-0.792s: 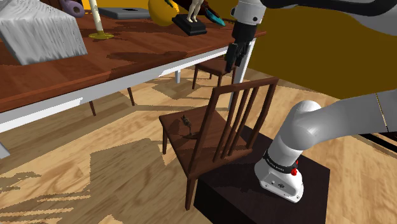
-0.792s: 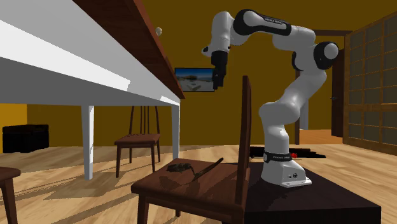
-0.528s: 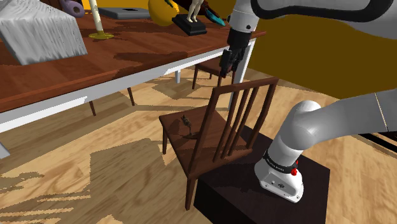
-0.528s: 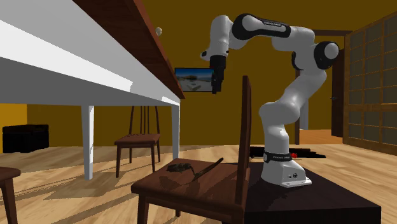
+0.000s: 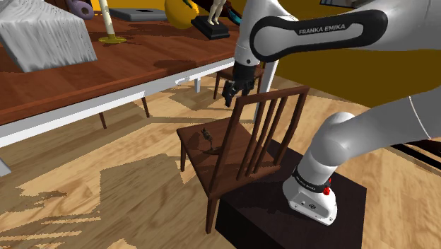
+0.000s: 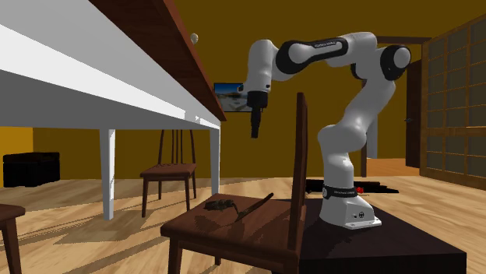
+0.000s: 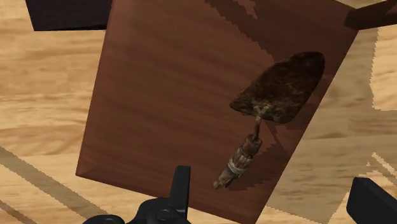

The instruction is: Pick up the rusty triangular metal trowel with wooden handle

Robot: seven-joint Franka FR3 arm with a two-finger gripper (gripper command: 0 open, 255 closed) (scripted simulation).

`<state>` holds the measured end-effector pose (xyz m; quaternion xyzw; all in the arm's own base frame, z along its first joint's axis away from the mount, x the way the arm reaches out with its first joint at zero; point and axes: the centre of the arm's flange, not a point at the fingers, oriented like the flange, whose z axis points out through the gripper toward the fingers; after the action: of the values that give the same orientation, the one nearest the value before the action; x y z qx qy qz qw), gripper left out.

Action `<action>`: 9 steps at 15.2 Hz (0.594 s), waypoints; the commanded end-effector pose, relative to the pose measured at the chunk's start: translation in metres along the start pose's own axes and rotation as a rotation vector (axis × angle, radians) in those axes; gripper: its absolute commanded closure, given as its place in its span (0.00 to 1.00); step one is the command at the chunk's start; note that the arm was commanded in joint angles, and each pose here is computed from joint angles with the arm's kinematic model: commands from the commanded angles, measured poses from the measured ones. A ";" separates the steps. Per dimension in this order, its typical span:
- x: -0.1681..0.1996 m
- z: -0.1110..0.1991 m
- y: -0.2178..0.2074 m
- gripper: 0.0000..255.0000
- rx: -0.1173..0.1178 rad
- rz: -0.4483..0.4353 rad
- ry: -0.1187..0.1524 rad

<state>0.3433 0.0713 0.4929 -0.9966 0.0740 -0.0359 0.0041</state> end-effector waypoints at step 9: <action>0.042 0.121 -0.035 0.00 -0.017 0.231 0.019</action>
<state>0.3954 0.0938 0.3951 -0.9824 0.1804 -0.0494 0.0027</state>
